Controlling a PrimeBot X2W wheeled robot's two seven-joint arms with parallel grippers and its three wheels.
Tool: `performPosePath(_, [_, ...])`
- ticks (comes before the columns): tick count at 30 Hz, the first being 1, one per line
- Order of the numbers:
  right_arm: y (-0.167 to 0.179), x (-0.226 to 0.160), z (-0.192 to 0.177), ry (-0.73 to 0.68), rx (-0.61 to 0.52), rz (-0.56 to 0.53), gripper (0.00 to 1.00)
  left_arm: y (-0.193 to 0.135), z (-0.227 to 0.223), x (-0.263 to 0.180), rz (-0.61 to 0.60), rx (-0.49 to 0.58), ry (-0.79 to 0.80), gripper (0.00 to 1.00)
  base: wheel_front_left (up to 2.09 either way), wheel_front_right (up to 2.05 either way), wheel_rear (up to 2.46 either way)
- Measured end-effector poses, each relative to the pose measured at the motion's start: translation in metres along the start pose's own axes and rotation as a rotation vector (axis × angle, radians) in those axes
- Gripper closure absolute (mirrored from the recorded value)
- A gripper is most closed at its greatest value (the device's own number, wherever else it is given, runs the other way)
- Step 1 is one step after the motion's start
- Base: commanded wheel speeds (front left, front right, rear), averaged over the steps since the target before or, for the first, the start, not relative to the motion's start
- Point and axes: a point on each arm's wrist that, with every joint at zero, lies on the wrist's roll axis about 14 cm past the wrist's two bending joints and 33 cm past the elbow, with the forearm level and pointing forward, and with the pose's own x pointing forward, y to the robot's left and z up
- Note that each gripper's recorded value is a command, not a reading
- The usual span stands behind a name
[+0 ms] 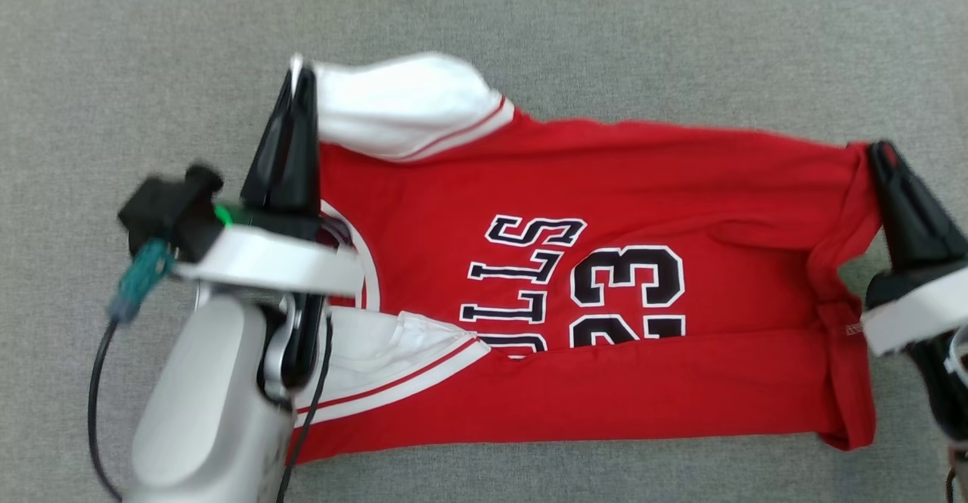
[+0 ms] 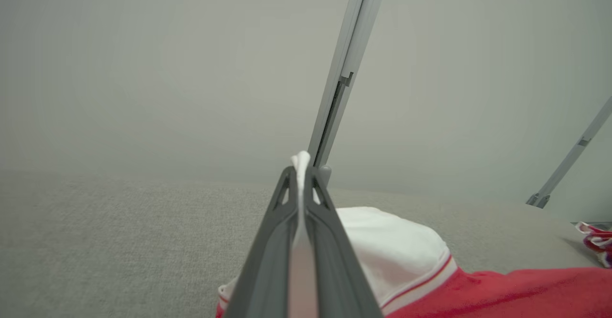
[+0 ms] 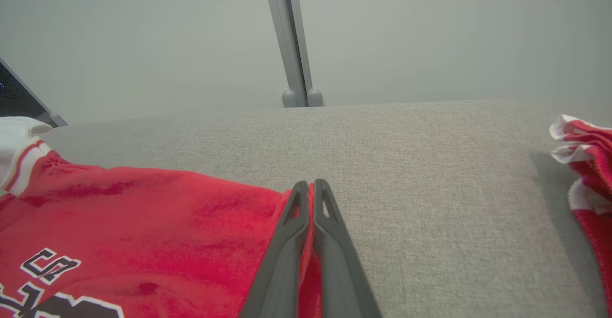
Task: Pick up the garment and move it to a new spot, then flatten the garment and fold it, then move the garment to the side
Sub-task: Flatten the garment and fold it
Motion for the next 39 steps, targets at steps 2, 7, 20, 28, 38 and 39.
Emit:
performPosePath(2, [0.006, -0.011, -0.005, 0.005, 0.018, 0.001, 1.0, 0.006, 0.0, -0.021, 0.035, -0.008, 0.007, 1.0, 0.0, 0.0, 0.0])
performPosePath(7, [0.012, -0.037, -0.018, 0.02, 0.082, -0.029, 1.0, 0.012, -0.005, -0.067, 0.1, -0.053, 0.07, 1.0, 0.0, 0.0, 0.0])
performPosePath(20, [0.015, -0.065, -0.029, -0.028, 0.126, -0.081, 1.0, 0.013, -0.035, -0.145, 0.209, -0.134, 0.302, 1.0, 0.0, 0.0, 0.0])
performPosePath(28, [0.023, -0.081, -0.057, 0.051, 0.172, -0.097, 0.0, 0.015, -0.059, -0.168, 0.261, -0.208, 0.39, 0.0, 0.0, 0.0, 0.0])
performPosePath(38, [0.023, -0.089, -0.016, -0.106, 0.086, -0.112, 0.0, 0.019, -0.017, -0.149, 0.232, 0.002, 0.153, 0.0, 0.0, 0.0, 0.0])
performPosePath(39, [0.024, -0.089, -0.008, -0.128, 0.072, -0.11, 0.0, 0.017, -0.009, -0.144, 0.223, 0.024, 0.122, 0.0, 0.0, 0.0, 0.0])
